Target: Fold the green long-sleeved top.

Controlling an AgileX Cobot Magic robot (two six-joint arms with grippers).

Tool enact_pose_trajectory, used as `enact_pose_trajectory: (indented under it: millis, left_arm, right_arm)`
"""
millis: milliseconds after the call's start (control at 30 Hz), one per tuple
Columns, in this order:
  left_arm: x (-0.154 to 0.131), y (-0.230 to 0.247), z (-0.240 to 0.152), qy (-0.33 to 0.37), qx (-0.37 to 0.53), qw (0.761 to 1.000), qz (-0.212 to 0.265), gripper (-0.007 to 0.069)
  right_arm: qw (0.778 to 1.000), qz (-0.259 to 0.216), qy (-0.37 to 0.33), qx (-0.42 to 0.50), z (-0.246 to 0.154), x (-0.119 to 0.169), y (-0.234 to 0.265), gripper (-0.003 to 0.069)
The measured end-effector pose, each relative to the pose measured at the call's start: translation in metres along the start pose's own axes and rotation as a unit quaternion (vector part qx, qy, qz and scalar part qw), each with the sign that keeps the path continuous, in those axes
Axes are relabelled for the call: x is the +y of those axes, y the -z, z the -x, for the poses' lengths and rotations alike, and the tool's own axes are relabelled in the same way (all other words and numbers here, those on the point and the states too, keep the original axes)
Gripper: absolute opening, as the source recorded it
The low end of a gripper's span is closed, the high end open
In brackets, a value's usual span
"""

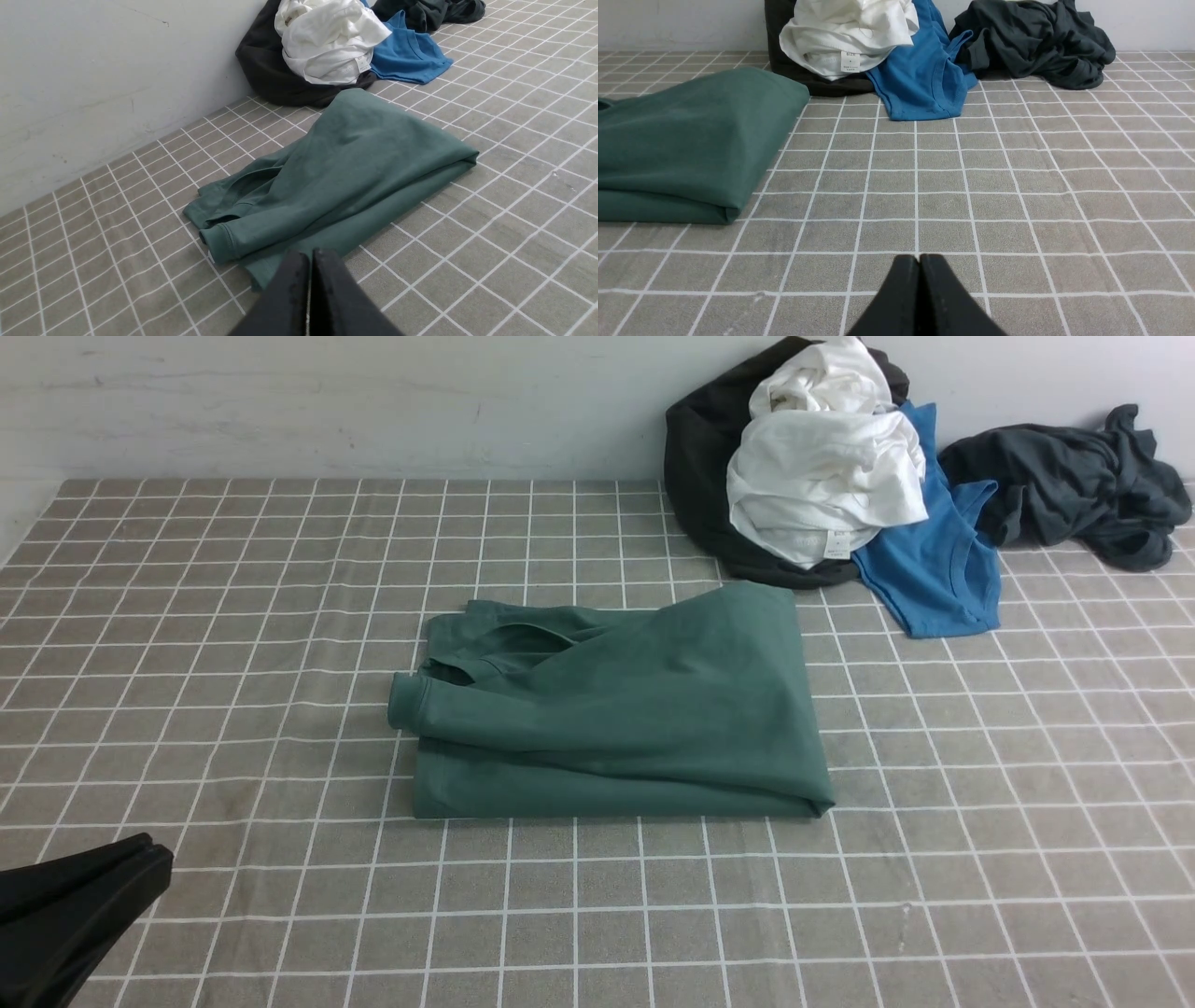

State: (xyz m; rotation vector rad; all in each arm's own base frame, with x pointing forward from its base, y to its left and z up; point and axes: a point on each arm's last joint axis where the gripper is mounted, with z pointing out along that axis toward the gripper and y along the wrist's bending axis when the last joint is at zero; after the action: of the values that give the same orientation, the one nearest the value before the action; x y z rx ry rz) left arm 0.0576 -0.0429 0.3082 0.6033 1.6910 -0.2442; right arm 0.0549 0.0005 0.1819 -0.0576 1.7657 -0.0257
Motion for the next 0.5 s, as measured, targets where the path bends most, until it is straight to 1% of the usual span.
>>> enact_pose_trajectory:
  millis: [133, 500]
  left_arm:
    - [0.0000, 0.0000, 0.0000, 0.000, 0.000, 1.000, 0.000, -0.0007]
    - [0.0000, 0.0000, 0.0000, 0.000, 0.000, 1.000, 0.000, -0.0007]
  right_arm:
    - [1.000, 0.001, 0.024, 0.000, 0.0000, 0.0001, 0.0000, -0.0014]
    - [1.000, 0.001, 0.019, 0.000, 0.0000, 0.0002, 0.0000, -0.0014]
